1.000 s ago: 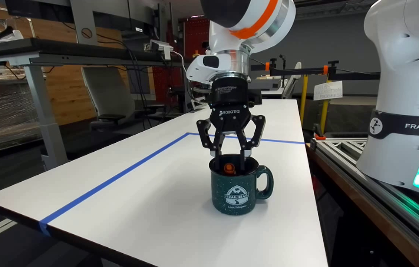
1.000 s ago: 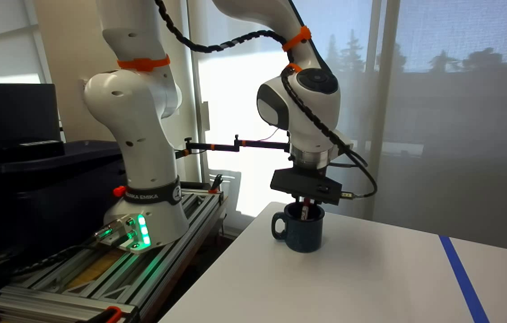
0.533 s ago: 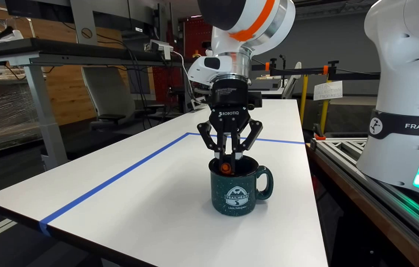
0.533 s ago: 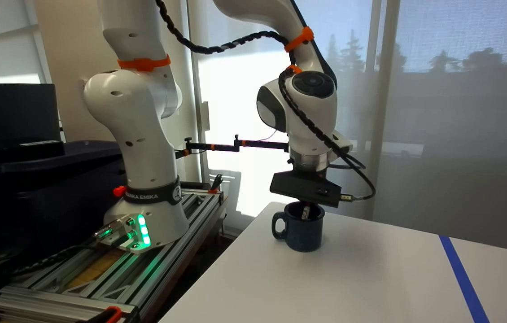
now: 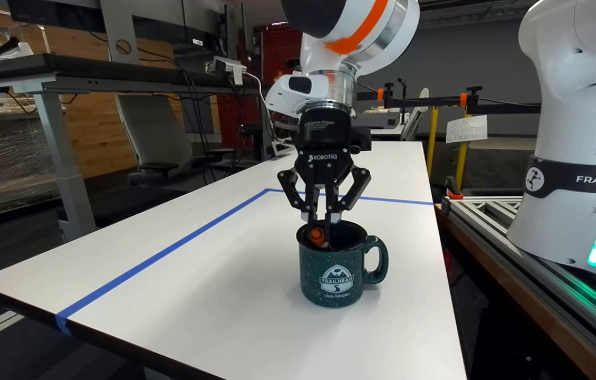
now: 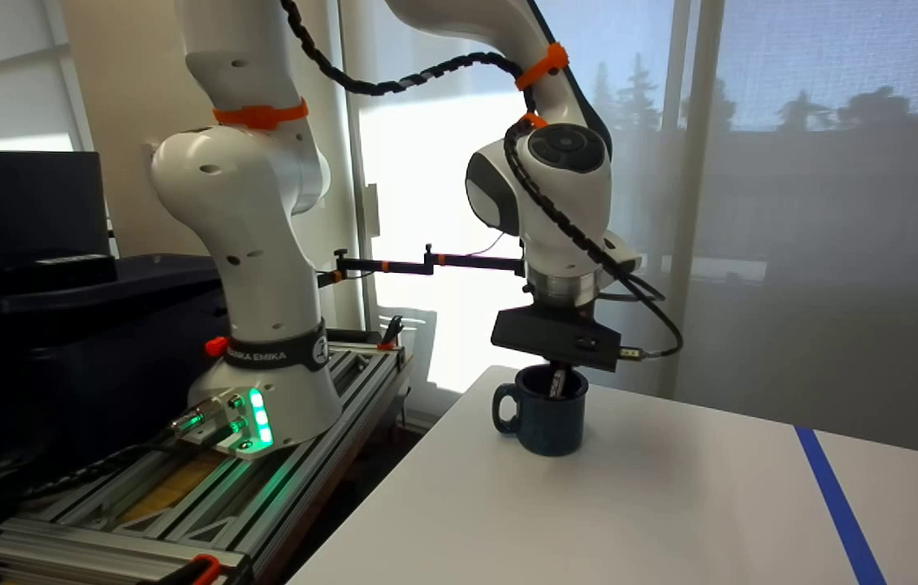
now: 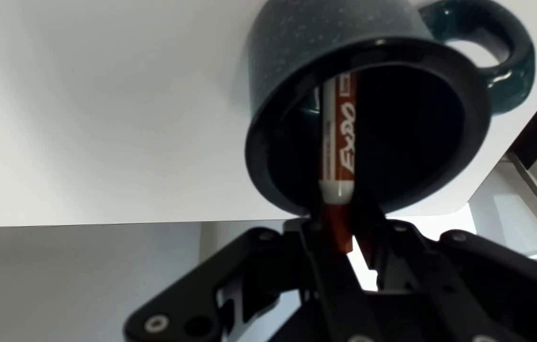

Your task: Remove the marker from the cup and put it on the table

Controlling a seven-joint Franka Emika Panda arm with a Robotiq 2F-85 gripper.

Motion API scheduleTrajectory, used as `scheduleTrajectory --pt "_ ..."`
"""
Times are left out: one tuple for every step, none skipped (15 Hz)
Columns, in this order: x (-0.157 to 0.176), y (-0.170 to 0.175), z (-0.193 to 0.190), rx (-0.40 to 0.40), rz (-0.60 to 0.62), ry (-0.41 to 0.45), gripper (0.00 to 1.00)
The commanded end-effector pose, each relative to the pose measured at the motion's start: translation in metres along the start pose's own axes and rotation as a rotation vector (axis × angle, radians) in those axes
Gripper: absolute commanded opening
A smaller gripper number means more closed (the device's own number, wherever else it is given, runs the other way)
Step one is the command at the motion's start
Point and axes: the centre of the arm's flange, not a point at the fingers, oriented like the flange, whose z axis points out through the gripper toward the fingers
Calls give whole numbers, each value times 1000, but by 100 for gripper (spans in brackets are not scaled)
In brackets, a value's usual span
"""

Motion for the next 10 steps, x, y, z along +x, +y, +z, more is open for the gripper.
scheduleTrajectory --pt "12 -33 -40 -23 7 15 5" --pt "14 -32 -46 -35 11 18 5" --pt "16 -32 -53 -39 13 20 5" --pt "18 -32 -60 -48 9 25 5" --pt "20 -32 -67 -53 11 28 5" --pt "23 -32 -75 -58 18 28 5" --pt "25 -32 -82 -56 14 42 5" --pt "28 -33 -90 -57 19 47 5" --pt "29 -35 -99 -67 29 48 5" --pt "29 -36 -107 -70 38 57 5"
